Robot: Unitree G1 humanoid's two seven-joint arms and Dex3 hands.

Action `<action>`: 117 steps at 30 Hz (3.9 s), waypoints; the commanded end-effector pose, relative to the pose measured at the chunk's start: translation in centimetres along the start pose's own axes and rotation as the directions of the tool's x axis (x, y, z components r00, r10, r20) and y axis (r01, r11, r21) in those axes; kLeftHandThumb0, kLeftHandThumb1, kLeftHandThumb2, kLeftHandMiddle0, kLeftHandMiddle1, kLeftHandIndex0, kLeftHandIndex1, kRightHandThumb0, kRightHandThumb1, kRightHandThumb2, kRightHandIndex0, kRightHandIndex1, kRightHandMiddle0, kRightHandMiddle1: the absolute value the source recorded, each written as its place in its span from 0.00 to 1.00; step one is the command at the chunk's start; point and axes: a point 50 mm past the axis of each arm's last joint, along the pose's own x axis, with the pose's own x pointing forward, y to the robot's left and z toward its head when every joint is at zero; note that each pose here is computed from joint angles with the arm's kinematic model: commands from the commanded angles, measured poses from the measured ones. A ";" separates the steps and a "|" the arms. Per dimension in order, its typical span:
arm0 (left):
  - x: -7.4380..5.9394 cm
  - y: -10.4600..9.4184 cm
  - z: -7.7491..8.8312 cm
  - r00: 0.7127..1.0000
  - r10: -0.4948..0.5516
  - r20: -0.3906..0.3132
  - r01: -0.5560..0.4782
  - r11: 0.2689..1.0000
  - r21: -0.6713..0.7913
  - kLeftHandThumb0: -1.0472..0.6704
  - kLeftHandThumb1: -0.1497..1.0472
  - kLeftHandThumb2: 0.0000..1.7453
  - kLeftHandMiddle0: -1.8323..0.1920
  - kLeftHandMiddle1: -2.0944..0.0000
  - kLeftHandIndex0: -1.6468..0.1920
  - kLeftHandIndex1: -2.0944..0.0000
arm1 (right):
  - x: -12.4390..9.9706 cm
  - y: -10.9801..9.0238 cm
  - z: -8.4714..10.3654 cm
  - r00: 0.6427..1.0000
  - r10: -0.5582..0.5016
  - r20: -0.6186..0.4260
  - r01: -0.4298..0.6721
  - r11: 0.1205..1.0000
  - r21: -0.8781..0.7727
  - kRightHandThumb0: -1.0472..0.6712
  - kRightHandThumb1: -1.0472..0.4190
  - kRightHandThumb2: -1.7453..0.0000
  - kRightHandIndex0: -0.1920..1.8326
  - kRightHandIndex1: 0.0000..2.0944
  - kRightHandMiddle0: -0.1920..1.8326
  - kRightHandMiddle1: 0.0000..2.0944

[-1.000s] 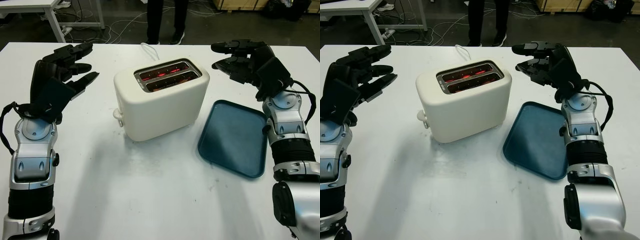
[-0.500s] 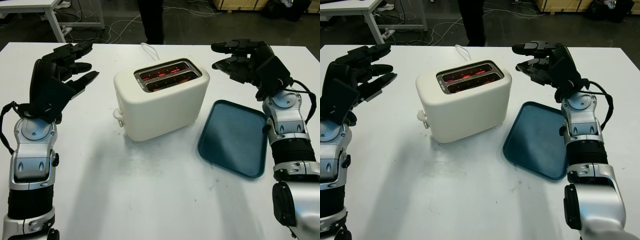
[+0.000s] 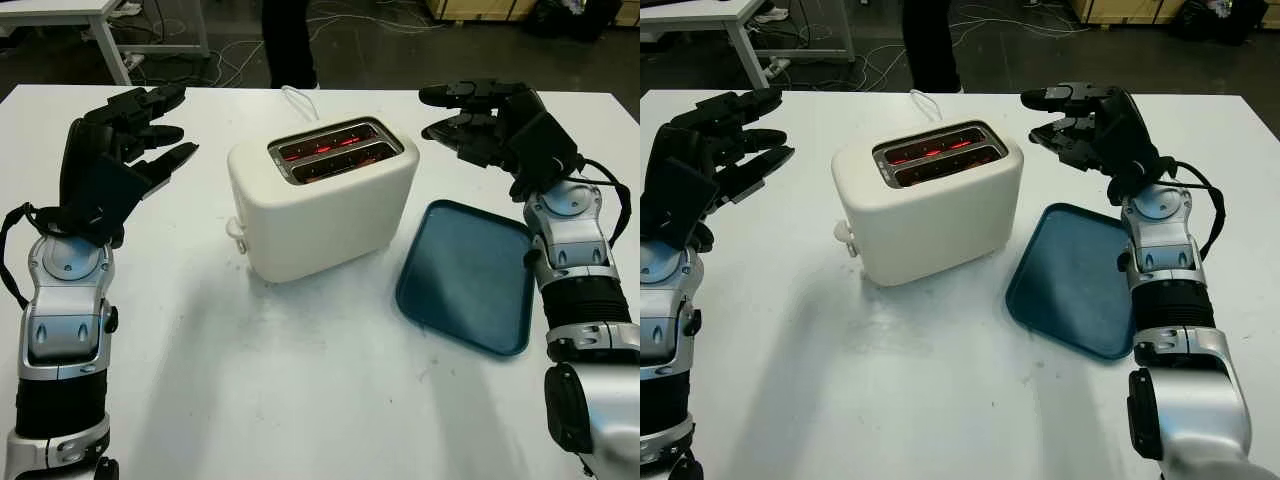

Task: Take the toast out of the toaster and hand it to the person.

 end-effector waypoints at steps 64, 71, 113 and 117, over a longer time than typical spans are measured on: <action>-0.1 0.1 0.0 1.000 0.004 -0.004 -0.004 1.000 -0.013 0.42 0.89 0.05 0.62 0.74 0.51 1.00 | 0.0 -0.3 0.2 1.000 -0.005 -0.008 0.005 1.000 -0.008 0.56 0.09 0.91 0.48 0.30 0.55 0.00; 0.0 0.1 0.1 1.000 0.008 0.003 -0.008 1.000 -0.010 0.43 0.89 0.06 0.62 0.74 0.50 1.00 | 0.1 -0.2 0.1 1.000 0.001 0.000 -0.001 1.000 -0.026 0.54 0.09 0.91 0.50 0.31 0.55 0.01; -0.1 0.5 0.8 0.999 0.031 0.008 -0.030 1.000 -0.002 0.43 0.89 0.06 0.62 0.74 0.51 1.00 | 0.4 0.1 0.8 1.000 -0.004 0.000 0.004 1.000 -0.026 0.52 0.09 0.92 0.50 0.31 0.56 0.00; 0.0 0.5 0.8 1.000 0.029 0.006 -0.028 1.000 -0.010 0.45 0.89 0.06 0.62 0.74 0.51 1.00 | 0.4 0.0 0.8 1.000 -0.004 -0.008 0.004 1.000 -0.022 0.51 0.09 0.93 0.51 0.31 0.57 0.01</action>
